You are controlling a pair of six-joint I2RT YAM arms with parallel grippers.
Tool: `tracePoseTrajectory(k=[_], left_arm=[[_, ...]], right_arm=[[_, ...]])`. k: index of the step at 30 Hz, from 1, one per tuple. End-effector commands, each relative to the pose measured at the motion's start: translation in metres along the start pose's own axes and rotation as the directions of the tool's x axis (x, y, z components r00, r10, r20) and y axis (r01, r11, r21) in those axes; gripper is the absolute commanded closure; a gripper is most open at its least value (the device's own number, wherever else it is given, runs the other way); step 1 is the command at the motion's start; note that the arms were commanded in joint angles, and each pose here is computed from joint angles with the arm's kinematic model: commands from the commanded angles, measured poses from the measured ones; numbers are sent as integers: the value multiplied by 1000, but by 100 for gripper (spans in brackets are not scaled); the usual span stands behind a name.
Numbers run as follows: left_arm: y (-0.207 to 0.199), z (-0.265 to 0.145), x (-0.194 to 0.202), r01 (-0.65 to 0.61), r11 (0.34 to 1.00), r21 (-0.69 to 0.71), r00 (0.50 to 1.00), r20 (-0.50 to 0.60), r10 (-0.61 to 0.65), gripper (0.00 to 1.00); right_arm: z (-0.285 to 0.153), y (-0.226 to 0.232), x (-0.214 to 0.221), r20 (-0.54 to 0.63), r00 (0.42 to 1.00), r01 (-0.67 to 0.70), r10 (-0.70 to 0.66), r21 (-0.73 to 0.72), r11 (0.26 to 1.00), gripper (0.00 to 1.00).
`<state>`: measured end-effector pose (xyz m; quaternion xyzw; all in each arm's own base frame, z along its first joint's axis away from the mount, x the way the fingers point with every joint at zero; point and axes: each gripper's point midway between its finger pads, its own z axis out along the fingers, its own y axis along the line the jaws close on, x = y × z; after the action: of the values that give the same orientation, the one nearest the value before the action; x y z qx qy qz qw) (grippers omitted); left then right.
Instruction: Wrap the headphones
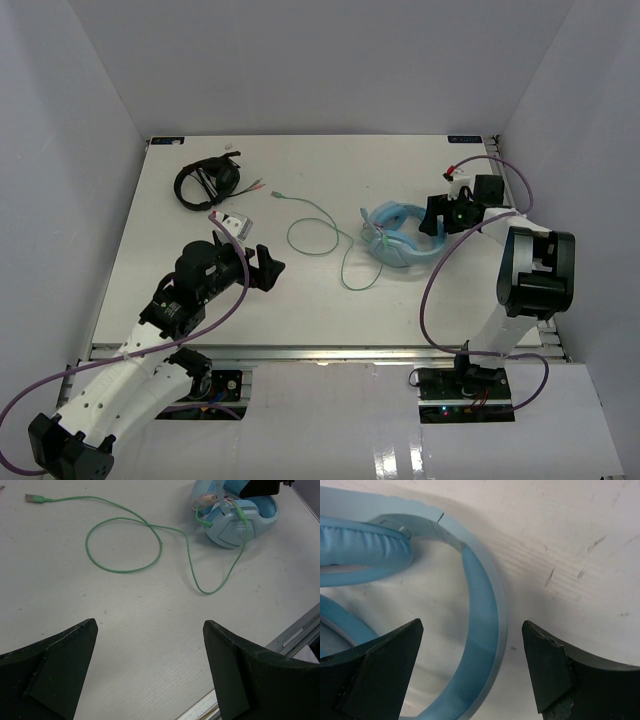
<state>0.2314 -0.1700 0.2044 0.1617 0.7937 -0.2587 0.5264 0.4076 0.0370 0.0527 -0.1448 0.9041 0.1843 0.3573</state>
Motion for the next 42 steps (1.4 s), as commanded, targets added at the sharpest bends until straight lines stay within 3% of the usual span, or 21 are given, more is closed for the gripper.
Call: tracePoseTrajectory(k=[1,11,30,38,42], left_arm=[[-8,-5,-19,-9,1000,26,999,47,8,2],[-10,-6,-21,-9,999,32,999,53,7,2],[-18,-6,-20,-10,997,82,998,55,6,2],[-28,9,-2,51,988,143,998,-31,-47,2],[-37,13,11,68,978,198,995,-90,-51,2]], right_arm=[[5,1,9,-75,995,64,-70,-69,996,14],[-4,-10,28,-160,981,111,-110,-6,994,19],[14,-6,27,-216,972,82,-96,-72,994,68],[-1,8,16,-177,982,55,-70,-87,995,92],[-24,29,2,-113,994,-19,9,-88,996,92]])
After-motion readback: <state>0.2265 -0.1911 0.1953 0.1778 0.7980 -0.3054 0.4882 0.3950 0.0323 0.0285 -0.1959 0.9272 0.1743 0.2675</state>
